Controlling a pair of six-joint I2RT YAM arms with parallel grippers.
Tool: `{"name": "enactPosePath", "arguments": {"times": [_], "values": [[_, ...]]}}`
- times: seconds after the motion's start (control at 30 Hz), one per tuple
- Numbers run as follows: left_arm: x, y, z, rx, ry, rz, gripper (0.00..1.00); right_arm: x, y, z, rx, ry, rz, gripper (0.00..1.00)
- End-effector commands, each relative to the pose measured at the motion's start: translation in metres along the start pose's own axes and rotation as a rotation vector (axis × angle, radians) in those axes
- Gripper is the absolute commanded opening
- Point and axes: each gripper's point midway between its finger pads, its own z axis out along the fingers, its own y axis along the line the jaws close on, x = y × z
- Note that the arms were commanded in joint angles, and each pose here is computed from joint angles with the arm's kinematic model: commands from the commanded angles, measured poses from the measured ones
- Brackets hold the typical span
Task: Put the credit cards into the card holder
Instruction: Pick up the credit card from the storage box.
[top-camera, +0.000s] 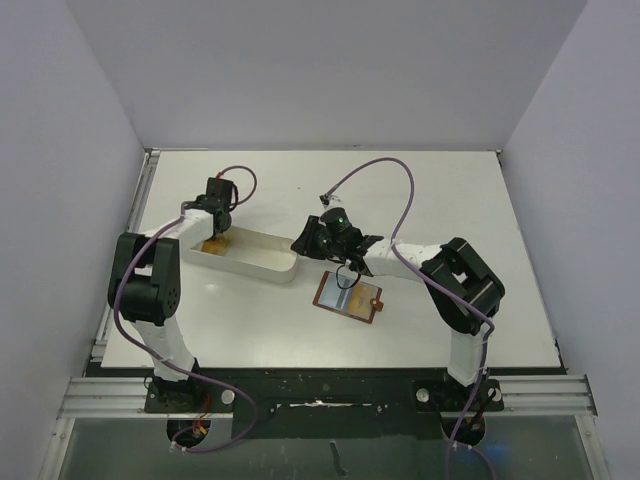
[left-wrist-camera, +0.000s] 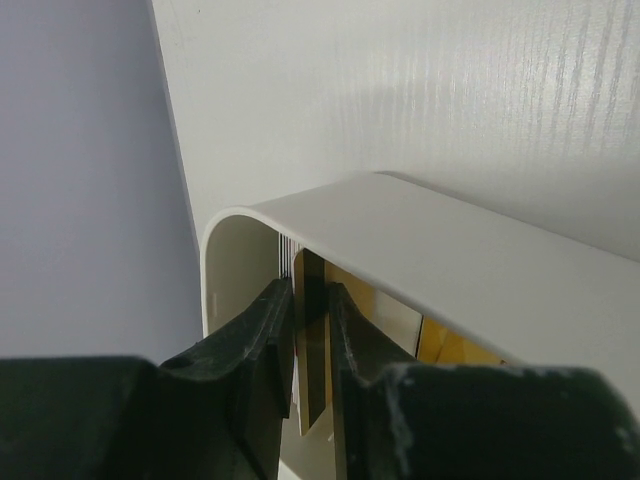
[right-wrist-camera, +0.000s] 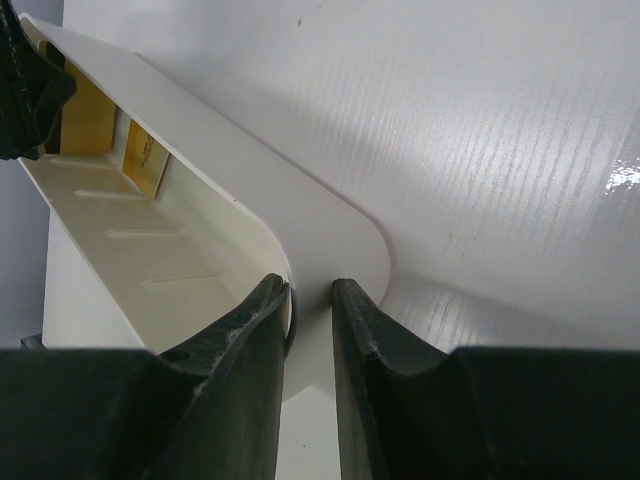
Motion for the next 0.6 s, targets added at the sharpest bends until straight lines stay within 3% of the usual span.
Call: {"name": "enactPosePath", "arguments": {"times": [0.0,0.17,0.43,0.57], "values": [[-0.016,0.024,-0.007,-0.067,0.002,-0.041,0.07,0.026,-0.021,-0.007,0.063,0.091,-0.021,0.0],[-0.01,0.022,-0.006,-0.066,0.012,-0.033,0.16,0.026,-0.02,-0.008,0.057,0.091,-0.021,0.0],[-0.013,0.03,-0.009,-0.094,0.007,-0.037,0.18,0.026,-0.019,-0.009,0.056,0.088,-0.022,0.0],[-0.016,0.033,-0.012,-0.097,-0.006,-0.048,0.23,0.026,-0.018,-0.009,0.055,0.088,-0.022,0.0]]}}
